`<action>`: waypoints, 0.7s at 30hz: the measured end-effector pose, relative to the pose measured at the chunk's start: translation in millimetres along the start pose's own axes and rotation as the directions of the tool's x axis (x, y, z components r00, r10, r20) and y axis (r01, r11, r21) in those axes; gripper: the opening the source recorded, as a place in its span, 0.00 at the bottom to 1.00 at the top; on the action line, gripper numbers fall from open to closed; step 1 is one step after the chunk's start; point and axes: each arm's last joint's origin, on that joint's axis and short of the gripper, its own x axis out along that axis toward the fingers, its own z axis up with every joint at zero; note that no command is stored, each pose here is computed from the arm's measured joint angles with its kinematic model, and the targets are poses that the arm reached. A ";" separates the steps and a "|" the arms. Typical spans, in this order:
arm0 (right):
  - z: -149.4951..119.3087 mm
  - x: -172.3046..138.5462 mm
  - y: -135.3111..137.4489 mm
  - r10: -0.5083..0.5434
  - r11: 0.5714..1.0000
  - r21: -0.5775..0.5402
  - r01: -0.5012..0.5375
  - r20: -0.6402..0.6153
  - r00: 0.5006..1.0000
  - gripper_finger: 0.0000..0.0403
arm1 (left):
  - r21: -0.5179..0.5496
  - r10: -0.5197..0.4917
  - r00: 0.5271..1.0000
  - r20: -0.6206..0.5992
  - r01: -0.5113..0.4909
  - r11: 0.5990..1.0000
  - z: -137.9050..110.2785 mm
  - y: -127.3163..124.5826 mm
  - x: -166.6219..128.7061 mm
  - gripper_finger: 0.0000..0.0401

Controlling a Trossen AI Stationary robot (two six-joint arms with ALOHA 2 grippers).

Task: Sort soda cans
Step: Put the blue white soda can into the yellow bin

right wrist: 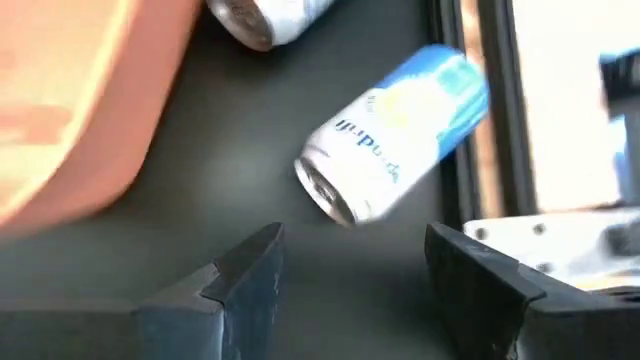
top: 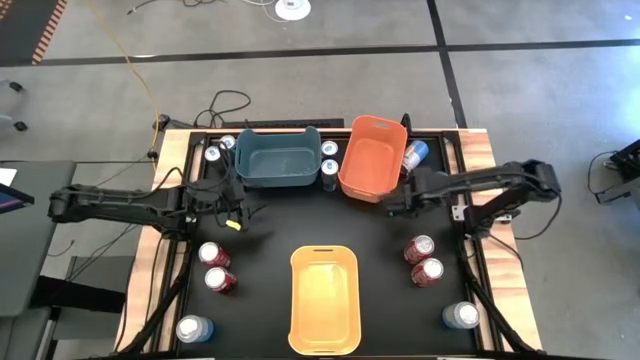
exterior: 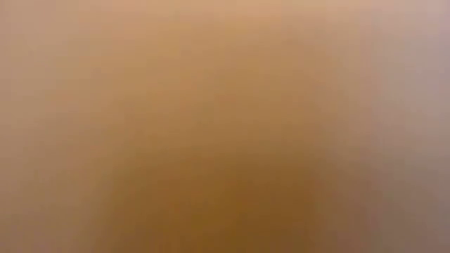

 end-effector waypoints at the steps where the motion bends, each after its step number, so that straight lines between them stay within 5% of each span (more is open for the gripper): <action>1: 2.9 7.5 2.0 -0.005 1.000 0.030 0.005 -0.028 1.000 0.64 | 0.001 0.005 1.000 -0.004 -0.005 1.000 -0.4 0.1 0.0 0.59; 10: 37.1 35.5 -10.7 -0.139 0.961 0.209 0.183 -0.208 0.968 0.64 | 0.061 0.003 0.997 -0.076 0.002 0.998 -7.6 -0.2 0.0 0.59; 17: 67.3 52.9 -3.2 0.007 0.836 0.538 0.107 -0.205 0.979 0.64 | 0.094 0.003 0.997 -0.075 0.004 0.996 -7.8 -0.2 0.1 0.59; 21: 81.4 60.4 -2.1 0.059 0.772 0.631 0.074 -0.188 0.980 0.64 | 0.118 0.003 0.997 -0.076 0.006 0.993 -7.8 -0.3 0.0 0.59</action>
